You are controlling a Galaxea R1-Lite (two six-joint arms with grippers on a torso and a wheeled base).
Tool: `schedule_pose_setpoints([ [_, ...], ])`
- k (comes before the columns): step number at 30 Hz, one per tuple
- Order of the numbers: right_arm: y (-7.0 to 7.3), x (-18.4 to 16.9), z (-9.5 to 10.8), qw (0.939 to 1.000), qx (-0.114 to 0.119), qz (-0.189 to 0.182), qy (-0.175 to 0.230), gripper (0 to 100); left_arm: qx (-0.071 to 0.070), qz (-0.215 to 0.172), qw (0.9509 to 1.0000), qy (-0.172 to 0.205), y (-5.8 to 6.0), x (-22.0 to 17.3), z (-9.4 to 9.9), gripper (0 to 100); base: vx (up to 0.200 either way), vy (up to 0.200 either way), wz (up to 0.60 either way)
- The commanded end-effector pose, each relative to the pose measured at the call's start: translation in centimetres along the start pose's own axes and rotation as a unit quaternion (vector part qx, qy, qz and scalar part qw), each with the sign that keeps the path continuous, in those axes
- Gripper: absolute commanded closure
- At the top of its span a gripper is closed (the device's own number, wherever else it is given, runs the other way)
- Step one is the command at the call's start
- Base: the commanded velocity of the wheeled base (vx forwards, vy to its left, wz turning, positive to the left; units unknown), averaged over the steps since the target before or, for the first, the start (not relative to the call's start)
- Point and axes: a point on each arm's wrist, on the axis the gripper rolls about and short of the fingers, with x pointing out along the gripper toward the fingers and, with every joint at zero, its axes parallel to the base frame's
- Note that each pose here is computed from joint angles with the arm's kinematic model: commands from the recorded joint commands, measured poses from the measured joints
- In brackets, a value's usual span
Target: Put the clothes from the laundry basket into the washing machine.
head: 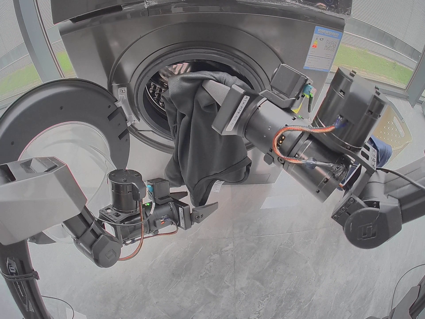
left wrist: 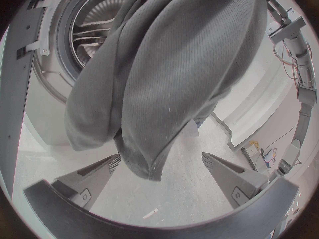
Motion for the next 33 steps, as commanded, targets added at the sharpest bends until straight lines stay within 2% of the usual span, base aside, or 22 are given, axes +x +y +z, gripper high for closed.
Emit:
schedule_pose_setpoints([
  [1,0.1,-0.2,0.3,1.0,0.001,0.002,-0.003,100,0.002,-0.001,1.0,-0.007,0.2,0.9,-0.2,0,0.0,0.0,0.0],
  [8,0.0,-0.4,0.2,1.0,0.0,0.0,0.0,100,0.007,0.011,0.9997,-0.022,0.3,1.7,-0.2,0,0.0,0.0,0.0],
  [9,0.0,-0.4,0.2,1.0,0.0,0.0,0.0,100,0.01,0.013,0.9993,-0.033,0.3,1.9,0.1,100,0.0,0.0,0.0],
  [18,0.0,-0.9,0.6,1.0,0.0,-0.001,-0.001,100,0.013,0.011,0.9989,-0.045,0.3,2.3,0.2,100,0.0,0.0,0.0],
  [23,-0.6,-0.9,0.6,1.0,-0.002,-0.008,0.001,100,0.017,0.003,0.9986,-0.05,-0.3,1.8,0.5,100,0.0,0.0,0.0],
  [25,-1.0,-1.1,0.1,0.9998,-0.004,-0.015,0.009,100,0.021,-0.007,0.9982,-0.055,-1.6,0.1,1.2,100,0.0,0.0,0.0],
  [27,-1.4,-1.1,-0.2,0.9997,-0.006,-0.02,0.014,100,0.023,-0.011,0.9981,-0.057,-2.1,-0.8,1.4,100,0.0,0.0,0.0],
  [28,-2.6,-1.4,-0.5,0.999,-0.011,-0.036,0.024,100,0.024,-0.016,0.998,-0.056,-3.0,-2.3,1.5,100,0.0,0.0,0.0],
  [29,-3.2,-1.6,-0.7,0.9986,-0.014,-0.042,0.028,100,0.026,-0.018,0.9978,-0.059,-3.4,-3.2,1.7,100,0.0,0.0,0.0],
  [31,-3.6,-1.8,-0.9,0.9983,-0.015,-0.046,0.032,100,0.027,-0.02,0.9976,-0.061,-3.7,-4.1,1.8,100,0.0,0.0,0.0],
  [33,-4.6,-2.5,-1.7,0.9971,-0.02,-0.059,0.043,100,0.033,-0.026,0.9967,-0.069,-4.8,-7.1,2.2,100,0.0,0.0,0.0],
])
